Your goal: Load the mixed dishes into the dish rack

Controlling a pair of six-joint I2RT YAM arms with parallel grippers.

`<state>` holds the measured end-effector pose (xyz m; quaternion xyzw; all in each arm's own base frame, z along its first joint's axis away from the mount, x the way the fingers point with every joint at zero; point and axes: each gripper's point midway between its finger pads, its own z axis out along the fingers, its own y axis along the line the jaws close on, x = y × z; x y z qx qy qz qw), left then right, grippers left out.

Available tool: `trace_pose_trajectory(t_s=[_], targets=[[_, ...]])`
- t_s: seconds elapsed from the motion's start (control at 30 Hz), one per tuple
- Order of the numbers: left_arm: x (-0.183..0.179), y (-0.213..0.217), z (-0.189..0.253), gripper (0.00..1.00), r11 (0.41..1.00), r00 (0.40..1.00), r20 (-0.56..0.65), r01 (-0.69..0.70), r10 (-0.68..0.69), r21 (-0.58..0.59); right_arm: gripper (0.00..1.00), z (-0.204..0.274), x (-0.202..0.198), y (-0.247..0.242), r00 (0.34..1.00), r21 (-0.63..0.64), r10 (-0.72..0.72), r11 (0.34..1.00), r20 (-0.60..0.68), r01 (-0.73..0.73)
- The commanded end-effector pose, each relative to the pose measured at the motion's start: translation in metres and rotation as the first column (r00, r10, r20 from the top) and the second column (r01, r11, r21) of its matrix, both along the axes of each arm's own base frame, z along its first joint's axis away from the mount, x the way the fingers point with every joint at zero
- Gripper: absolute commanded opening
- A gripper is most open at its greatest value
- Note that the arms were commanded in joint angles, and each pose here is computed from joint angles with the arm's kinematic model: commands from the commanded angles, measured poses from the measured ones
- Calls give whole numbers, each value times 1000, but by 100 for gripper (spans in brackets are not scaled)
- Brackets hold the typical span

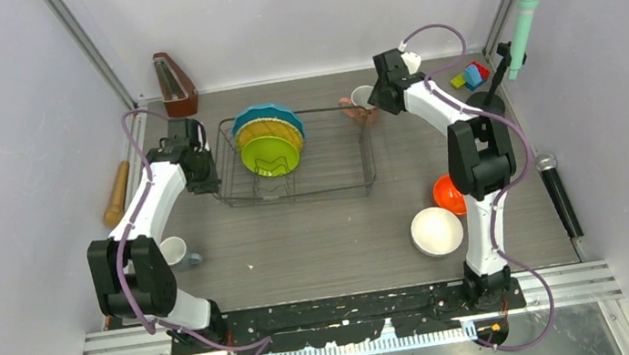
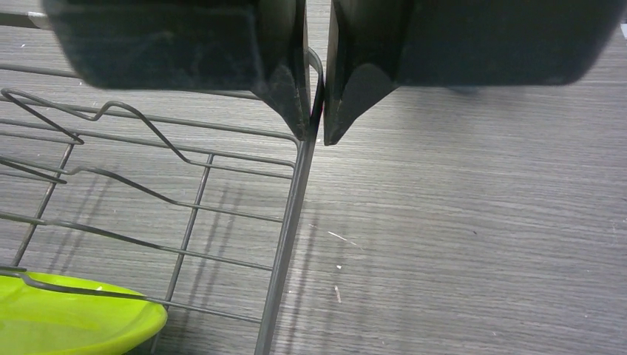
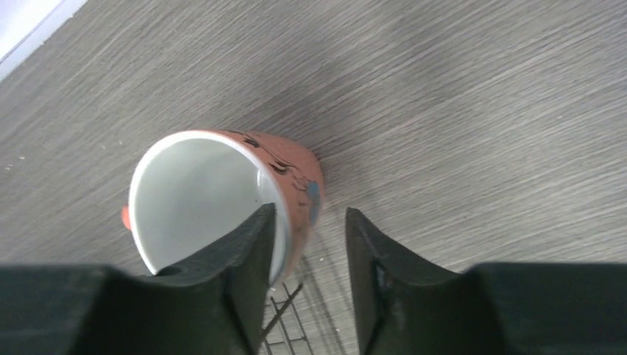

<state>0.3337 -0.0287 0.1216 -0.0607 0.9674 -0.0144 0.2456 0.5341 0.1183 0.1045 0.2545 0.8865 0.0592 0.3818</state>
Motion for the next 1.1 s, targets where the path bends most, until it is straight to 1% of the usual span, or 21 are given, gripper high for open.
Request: trace_pose_trajectory(t_s=[0.0, 0.03, 0.07, 0.1, 0.17, 0.23, 0.37, 0.43, 0.53, 0.57, 0.6, 0.63, 0.67, 0.8, 0.83, 0.87, 0.9, 0.97, 1.07], targets=[[5, 11, 18, 16, 997, 996, 49, -69, 68, 21, 36, 22, 15, 8, 996, 50, -11, 999, 88, 7], [4, 12, 18, 18, 997, 996, 42, -74, 73, 22, 34, 28, 17, 7, 994, 40, -3, 999, 109, -1], [3, 12, 18, 21, 997, 996, 37, -76, 75, 22, 26, 27, 15, 5, 994, 32, -2, 1000, 110, -1], [3, 12, 18, 24, 997, 996, 35, -78, 77, 20, 20, 37, 16, 2, 990, 18, -8, 1000, 141, 5], [2, 10, 19, 32, 997, 996, 35, -79, 78, 9, 3, 44, 15, -3, 988, -10, -8, 1000, 157, 10], [2, 9, 21, 35, 997, 996, 37, -82, 82, 4, 1, 50, 13, -8, 987, -34, -7, 999, 161, 13], [0, 8, 36, 37, 996, 994, 53, -94, 94, -8, 0, 62, 4, -22, 987, -96, -30, 994, 161, 46], [-1, 9, 49, 41, 994, 990, 88, -110, 110, -15, 0, 68, -2, -30, 987, -128, -39, 990, 159, 60], [-1, 1, 66, 51, 991, 981, 150, -112, 122, -73, 0, 83, -14, -40, 983, -158, -52, 984, 174, 80], [-1, -2, 71, 53, 989, 979, 164, -108, 124, -99, 0, 79, -20, -42, 985, -170, -52, 982, 165, 80], [-2, -7, 75, 54, 987, 978, 170, -103, 123, -123, 0, 89, -24, -45, 982, -174, -51, 981, 184, 84], [-3, -10, 76, 55, 984, 977, 169, -107, 131, -142, 0, 83, -29, -46, 984, -184, -48, 980, 169, 79], [-5, -17, 77, 56, 979, 979, 161, -92, 122, -179, 0, 89, -34, -46, 983, -184, -36, 981, 178, 69], [-10, -33, 78, 57, 959, 980, 119, -125, 160, -253, 0, 84, -59, -47, 993, -169, -29, 984, 113, 48], [-10, -45, 80, 59, 954, 982, 127, -102, 142, -281, 0, 83, -69, -48, 995, -165, -45, 985, 88, 59], [-9, -57, 81, 63, 948, 981, 136, -89, 136, -306, 0, 79, -75, -49, 996, -165, -52, 984, 71, 63], [-9, -67, 83, 73, 945, 981, 147, -72, 125, -320, 0, 80, -85, -52, 996, -162, -74, 983, 51, 81], [-7, -84, 88, 76, 939, 981, 165, -41, 102, -342, 0, 75, -103, -57, 995, -166, -103, 981, 1, 101], [-7, -91, 93, 79, 936, 979, 181, -25, 94, -352, 0, 65, -130, -66, 988, -189, -139, 974, -69, 124]])
